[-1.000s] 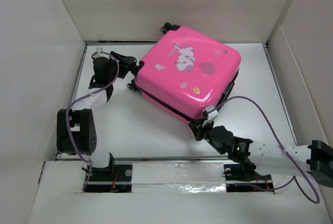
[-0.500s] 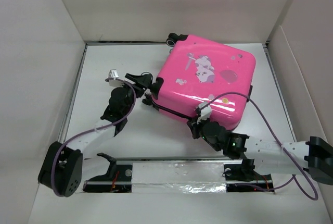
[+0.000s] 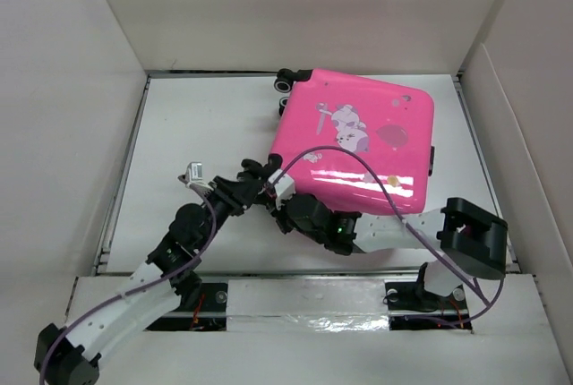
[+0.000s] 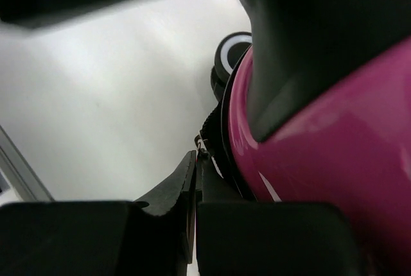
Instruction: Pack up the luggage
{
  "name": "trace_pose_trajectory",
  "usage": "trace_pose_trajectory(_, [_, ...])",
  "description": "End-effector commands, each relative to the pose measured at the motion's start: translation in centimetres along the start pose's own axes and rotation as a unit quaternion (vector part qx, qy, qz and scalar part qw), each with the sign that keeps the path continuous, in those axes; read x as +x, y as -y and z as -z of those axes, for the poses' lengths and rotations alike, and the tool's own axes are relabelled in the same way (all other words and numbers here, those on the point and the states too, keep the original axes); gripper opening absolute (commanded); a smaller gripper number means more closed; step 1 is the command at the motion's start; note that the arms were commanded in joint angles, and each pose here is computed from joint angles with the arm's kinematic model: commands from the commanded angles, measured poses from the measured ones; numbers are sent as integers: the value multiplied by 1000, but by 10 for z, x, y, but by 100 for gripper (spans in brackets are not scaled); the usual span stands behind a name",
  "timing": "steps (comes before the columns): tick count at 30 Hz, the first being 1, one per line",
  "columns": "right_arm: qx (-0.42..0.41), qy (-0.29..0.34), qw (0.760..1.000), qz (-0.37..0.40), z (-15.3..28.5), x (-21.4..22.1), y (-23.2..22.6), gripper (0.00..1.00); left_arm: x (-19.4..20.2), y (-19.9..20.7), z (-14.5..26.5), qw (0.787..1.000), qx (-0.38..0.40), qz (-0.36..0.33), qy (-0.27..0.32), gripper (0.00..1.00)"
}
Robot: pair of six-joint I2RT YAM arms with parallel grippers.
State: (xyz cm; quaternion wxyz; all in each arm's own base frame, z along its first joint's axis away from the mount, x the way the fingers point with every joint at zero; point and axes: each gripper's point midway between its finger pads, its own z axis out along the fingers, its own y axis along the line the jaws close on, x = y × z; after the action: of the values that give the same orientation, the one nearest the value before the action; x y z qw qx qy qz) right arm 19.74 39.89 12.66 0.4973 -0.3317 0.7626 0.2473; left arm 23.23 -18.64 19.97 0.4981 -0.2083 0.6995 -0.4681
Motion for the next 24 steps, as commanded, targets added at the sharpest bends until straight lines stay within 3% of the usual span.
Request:
trace_pose_trajectory(1, [-134,120,981,-68,5,-69,-61,0,38,15,25,993,63,-30,-93,0])
trace_pose_trajectory(4, [-132,137,978,-89,30,-61,-46,0,62,6,29,988,79,-16,-131,0])
trace_pose_trajectory(5, [-120,115,982,-91,35,-32,-28,0,71,3,30,986,81,-13,-145,0])
trace_pose_trajectory(7, [-121,135,978,-99,58,-36,-8,0,78,5,26,985,85,-18,-151,0])
trace_pose_trajectory(8, [-108,110,983,-100,63,-12,13,0,84,11,25,983,93,-26,-154,0])
trace_pose_trajectory(10, [-96,134,980,-109,86,-23,36,0,93,19,17,982,94,-42,-156,0])
trace_pose_trajectory(12, [-66,110,986,-111,98,-5,65,0,105,48,15,978,120,-62,-161,0])
trace_pose_trajectory(13, [-65,140,982,-111,116,-21,72,0,116,56,9,975,126,-70,-167,0])
trace_pose_trajectory(14, [-50,118,986,-109,122,-9,81,0,117,78,5,974,143,-71,-160,0])
trace_pose_trajectory(17, [-2,130,985,-112,149,-10,113,0,148,117,0,962,181,-90,-181,0])
trace_pose_trajectory(21, [40,128,983,-124,166,0,139,0,162,137,-7,952,211,-106,-193,1])
trace_pose_trajectory(22, [45,111,984,-131,164,13,143,0,162,137,-5,948,217,-128,-195,17])
trace_pose_trajectory(24, [37,99,985,-137,159,23,141,0,157,134,0,944,216,-152,-196,38])
